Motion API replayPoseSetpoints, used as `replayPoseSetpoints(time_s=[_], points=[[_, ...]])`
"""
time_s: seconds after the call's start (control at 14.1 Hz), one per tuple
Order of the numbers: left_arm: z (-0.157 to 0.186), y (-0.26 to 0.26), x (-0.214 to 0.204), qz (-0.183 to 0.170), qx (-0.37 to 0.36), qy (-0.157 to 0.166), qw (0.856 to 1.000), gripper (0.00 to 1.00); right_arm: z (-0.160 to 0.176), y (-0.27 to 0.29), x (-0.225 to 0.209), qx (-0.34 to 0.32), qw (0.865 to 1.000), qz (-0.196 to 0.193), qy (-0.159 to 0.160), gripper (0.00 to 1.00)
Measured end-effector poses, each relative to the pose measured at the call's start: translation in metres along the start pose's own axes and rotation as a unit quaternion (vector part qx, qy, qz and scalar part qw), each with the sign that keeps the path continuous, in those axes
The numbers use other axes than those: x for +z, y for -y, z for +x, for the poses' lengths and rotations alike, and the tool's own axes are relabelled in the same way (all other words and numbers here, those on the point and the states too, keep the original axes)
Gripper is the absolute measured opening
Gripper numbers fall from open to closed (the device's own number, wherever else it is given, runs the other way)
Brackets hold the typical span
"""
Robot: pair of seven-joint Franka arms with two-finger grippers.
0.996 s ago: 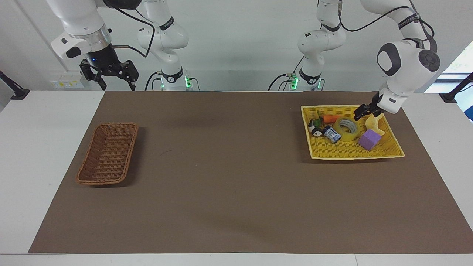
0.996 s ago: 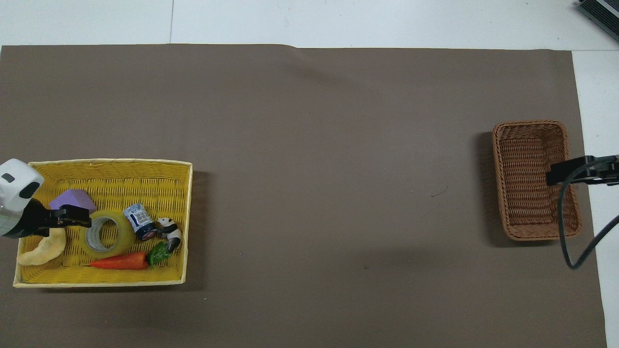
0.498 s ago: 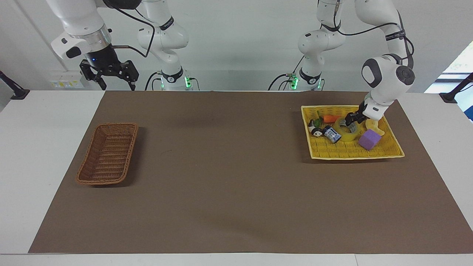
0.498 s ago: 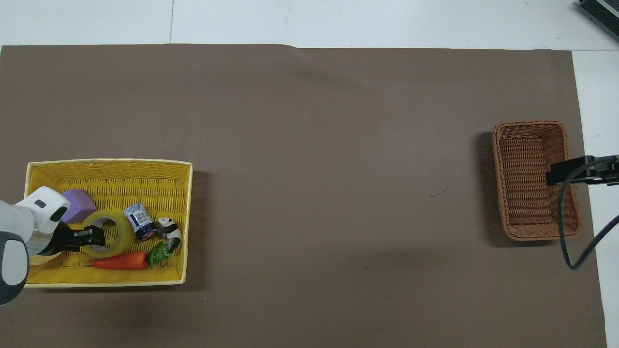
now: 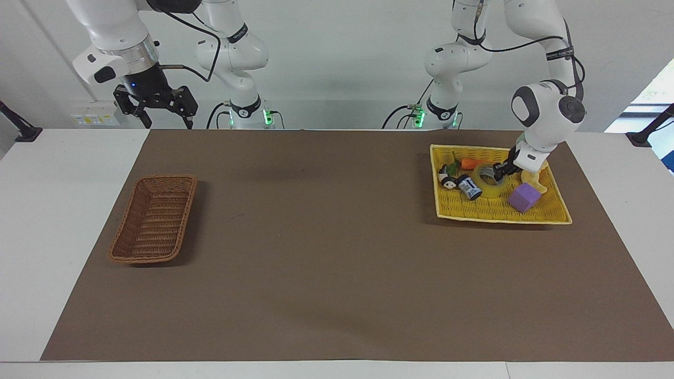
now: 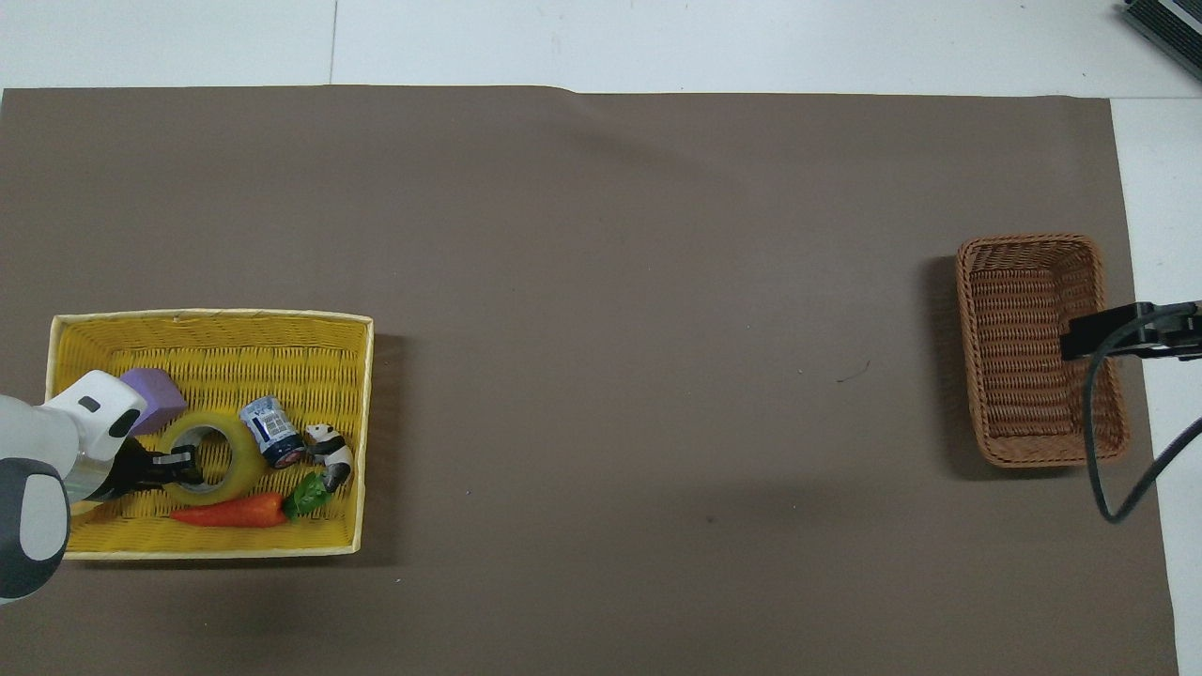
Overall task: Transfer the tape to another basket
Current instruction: 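Lower the left gripper into the yellow basket onto the tape roll, then grasp the yellow tape roll with the left gripper and lift it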
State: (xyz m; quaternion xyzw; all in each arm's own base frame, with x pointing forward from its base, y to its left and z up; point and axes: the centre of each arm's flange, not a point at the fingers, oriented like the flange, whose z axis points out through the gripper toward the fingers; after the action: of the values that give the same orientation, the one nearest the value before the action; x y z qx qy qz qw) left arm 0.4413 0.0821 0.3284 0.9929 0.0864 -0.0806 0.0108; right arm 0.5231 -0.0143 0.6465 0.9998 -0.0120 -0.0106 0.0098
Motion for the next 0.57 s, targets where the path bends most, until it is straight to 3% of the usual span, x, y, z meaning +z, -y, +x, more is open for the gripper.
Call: replayPoseSetpoints(time_s=[0.57], points=[[0.029,-0.009,-0.119,0.001,0.019,0.002,1.000,0.23,0.000,0.000,0.000,0.000,1.000,0.000,0.000,1.00]])
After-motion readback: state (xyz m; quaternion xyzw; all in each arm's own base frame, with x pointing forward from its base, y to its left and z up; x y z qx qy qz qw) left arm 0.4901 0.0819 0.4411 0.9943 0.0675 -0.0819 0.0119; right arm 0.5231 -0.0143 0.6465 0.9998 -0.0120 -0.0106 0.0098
